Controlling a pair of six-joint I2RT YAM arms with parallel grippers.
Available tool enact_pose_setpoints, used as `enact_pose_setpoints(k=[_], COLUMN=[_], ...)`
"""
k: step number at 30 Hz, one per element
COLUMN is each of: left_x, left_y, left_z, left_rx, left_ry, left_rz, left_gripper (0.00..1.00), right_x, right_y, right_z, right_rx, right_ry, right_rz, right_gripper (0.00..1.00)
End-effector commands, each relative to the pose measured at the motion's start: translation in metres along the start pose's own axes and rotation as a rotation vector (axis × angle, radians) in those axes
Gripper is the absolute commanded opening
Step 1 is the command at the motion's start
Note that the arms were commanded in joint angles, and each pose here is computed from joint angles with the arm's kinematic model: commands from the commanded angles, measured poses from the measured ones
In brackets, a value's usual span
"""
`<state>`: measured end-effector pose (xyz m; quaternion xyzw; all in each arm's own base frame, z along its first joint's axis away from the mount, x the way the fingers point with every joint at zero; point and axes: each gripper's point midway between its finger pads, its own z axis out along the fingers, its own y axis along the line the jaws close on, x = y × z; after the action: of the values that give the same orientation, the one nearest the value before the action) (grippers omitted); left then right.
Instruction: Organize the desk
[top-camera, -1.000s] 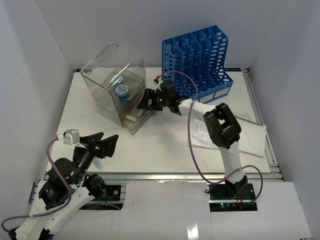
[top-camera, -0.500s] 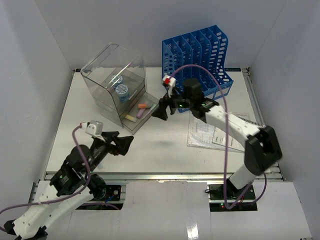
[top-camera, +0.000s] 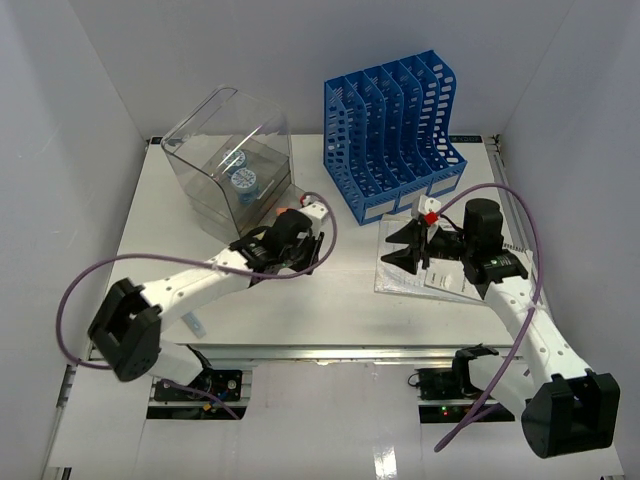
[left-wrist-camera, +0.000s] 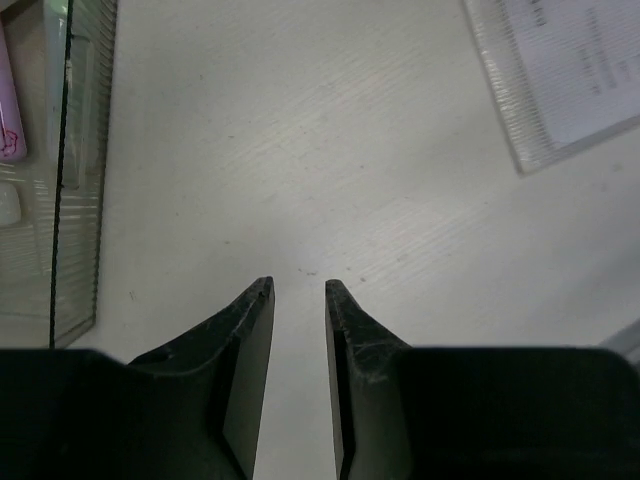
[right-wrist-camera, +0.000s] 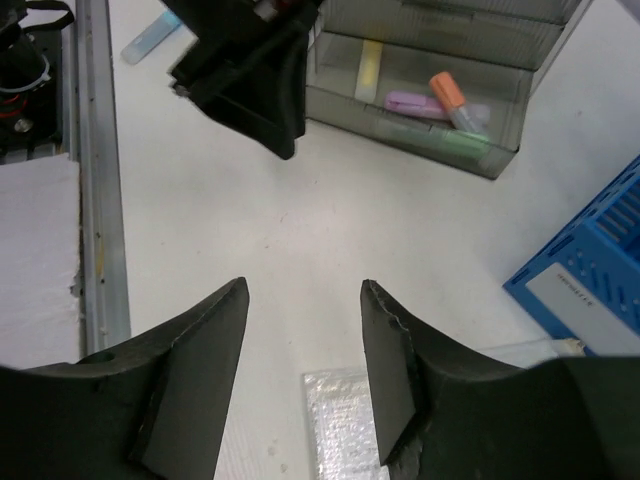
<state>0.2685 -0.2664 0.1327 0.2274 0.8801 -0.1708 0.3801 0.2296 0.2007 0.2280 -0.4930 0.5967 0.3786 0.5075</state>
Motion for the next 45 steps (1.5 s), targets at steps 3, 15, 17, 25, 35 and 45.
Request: enact_pose_setpoints(k=[3,15,17,25,35,45], left_x=[0.002,-0.002,-0.013,-0.044,-0.045,-0.096], left_y=[0.033,0.120,0.132,0.171,0.194,0.061], left_z=[0.047,0.112,0.118,0.127,0.111,0.039], left_rx=[-0.139,-0.420,-0.459,-0.560,-0.508,0.119], left_ry=[0.133,0.226,0.214,0.175,0.182,-0.078], left_rz=[0.192,0.170,0.161,0.124,0.080,-0.053], left_gripper=[0.36,0.71,0.73,0.83,0.83,0.98], right_x=[0.007,0.003,0.003,0.005,0.010,0.038], right_y=[0.005,0.008,0.007,0.002,-0.003,-0.023], right_z=[-0.013,-0.019,-0.020,-0.023,-0.024,-0.032], right_rx=[0.003,0.008,0.012,0.035,0.051,0.149], right_ry=[-0.041,-0.061,-0.060,-0.055,-0.045,0.076], right_rz=[-0.047,-0.065,-0.064,-0.056,-0.049,-0.102], right_gripper=[0.49,0.50,0.50,0.51,0.52,0.80])
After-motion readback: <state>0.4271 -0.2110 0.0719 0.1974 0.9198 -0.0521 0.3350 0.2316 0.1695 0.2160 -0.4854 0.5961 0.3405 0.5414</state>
